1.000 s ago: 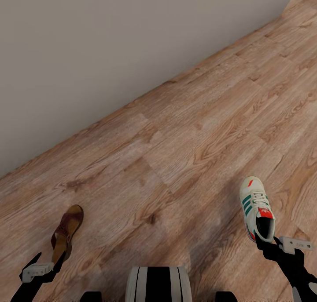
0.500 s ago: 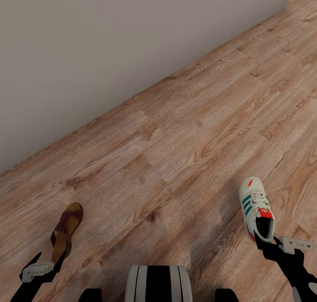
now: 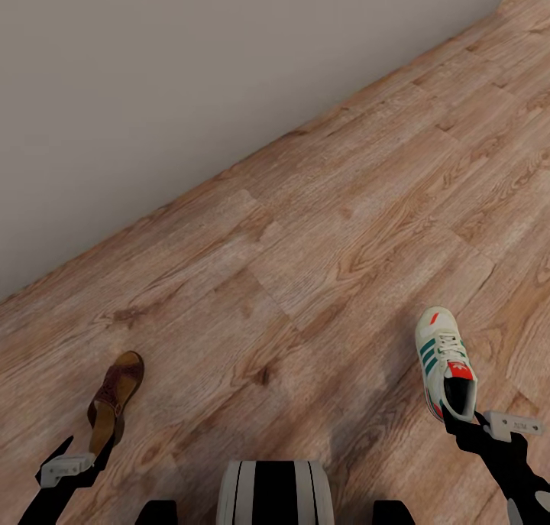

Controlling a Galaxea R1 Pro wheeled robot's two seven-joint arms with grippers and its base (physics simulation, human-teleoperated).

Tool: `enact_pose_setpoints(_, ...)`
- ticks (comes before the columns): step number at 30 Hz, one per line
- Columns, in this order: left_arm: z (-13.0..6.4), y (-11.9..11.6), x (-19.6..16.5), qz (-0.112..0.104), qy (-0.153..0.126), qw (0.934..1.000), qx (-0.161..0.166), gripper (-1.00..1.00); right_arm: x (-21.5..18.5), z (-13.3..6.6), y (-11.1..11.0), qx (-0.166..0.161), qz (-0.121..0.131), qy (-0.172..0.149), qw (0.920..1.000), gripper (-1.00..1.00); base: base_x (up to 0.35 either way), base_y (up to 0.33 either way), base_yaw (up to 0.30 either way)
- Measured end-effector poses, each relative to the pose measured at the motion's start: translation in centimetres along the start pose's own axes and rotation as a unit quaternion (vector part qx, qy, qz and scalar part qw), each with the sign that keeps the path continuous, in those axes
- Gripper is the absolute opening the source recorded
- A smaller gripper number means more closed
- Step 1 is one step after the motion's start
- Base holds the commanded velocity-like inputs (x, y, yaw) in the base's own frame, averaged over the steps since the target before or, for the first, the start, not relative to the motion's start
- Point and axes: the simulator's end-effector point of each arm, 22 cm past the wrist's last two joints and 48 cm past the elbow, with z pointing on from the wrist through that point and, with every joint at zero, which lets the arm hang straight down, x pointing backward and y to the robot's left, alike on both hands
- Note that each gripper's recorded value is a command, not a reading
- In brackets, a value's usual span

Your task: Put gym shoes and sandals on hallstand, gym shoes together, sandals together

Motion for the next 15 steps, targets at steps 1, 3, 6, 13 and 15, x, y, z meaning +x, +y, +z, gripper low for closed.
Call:
enact_pose_setpoints(1,0.04,-0.02,-0.03,0.000,0.000,1.0000,0.000,1.00,0.00,0.00,0.00,0.000,0.000,0.000,1.0000,-1.00,0.000,0.000,0.000)
enact_pose_setpoints(3,0.09,-0.03,-0.07,0.000,-0.001,1.0000,0.000,1.00,0.01,0.00,0.00,0.000,0.000,0.000,1.0000,-1.00,0.000,0.000,0.000)
enact_pose_setpoints(6,0.16,-0.08,-0.12,-0.001,-0.001,1.0000,0.000,1.00,0.01,0.01,0.00,0.000,0.000,0.000,1.0000,-1.00,0.000,0.000,0.000)
enact_pose_setpoints(13,0.56,-0.21,-0.47,-0.001,-0.005,1.0000,0.001,1.00,0.02,0.01,0.00,0.000,0.000,0.000,1.0000,-1.00,0.000,0.000,0.000)
enact_pose_setpoints(15,0.67,-0.24,-0.57,-0.002,-0.006,1.0000,0.001,1.00,0.02,0.01,0.00,0.000,0.000,0.000,1.0000,-1.00,0.000,0.000,0.000)
